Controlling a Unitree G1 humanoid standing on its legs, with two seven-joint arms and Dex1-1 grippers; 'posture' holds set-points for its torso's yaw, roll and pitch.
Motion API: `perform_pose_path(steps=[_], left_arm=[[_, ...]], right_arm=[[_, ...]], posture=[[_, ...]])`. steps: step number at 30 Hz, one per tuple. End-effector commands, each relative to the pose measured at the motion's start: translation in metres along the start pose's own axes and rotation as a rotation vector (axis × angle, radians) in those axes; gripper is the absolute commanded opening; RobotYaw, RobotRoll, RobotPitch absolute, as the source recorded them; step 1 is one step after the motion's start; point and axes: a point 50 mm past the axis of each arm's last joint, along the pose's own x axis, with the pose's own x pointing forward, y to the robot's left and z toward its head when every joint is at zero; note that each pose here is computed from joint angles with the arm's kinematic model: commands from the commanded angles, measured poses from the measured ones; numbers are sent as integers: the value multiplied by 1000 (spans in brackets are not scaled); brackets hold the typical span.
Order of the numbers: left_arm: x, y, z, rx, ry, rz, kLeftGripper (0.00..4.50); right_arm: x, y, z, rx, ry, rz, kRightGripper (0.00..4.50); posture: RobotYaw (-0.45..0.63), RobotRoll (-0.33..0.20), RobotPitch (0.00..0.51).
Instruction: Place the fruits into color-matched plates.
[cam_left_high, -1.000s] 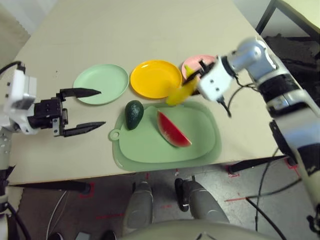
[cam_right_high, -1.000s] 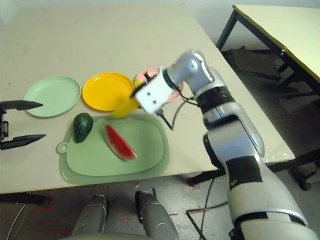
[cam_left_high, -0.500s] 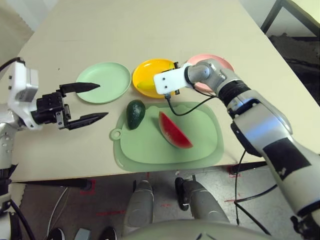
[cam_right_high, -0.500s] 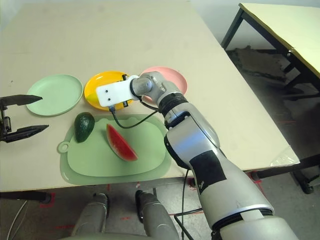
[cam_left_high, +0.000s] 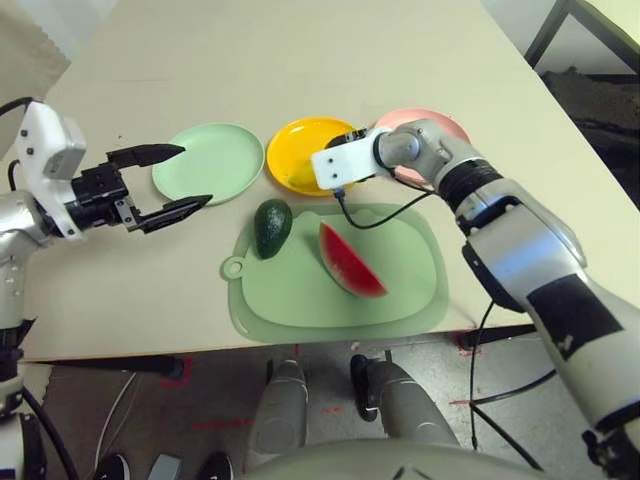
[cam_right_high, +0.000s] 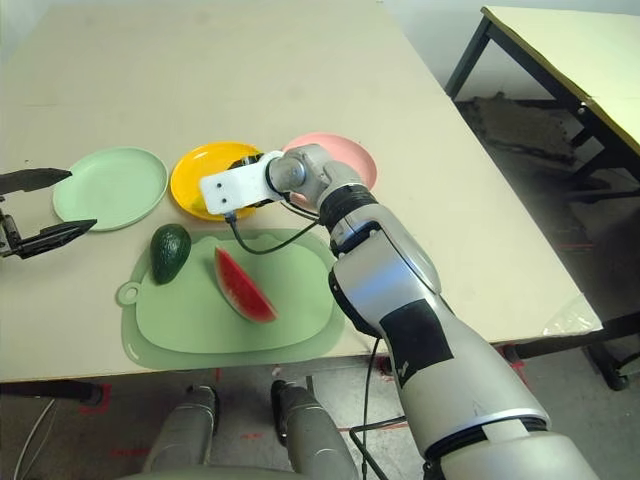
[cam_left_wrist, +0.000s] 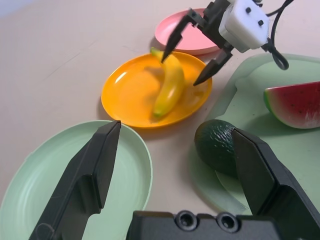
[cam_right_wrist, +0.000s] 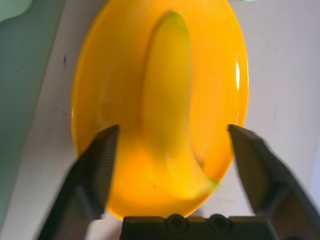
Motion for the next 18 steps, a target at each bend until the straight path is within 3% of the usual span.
perform_pose_path(steps=[1,10,18], left_arm=[[5,-3,-6,-6,19,-23,4500],[-11,-11,17,40,-30,-331,4500],[-15,-20,25,79,9,-489,4500]], right_arm=[[-7,-5,-3,-26,8,0,4473],[-53,-28,-2,-391,-46,95,4473],[-103,-12,8,-751,-332,172,4473]], posture=[[116,0,184],[135,0,181],[96,0,192]])
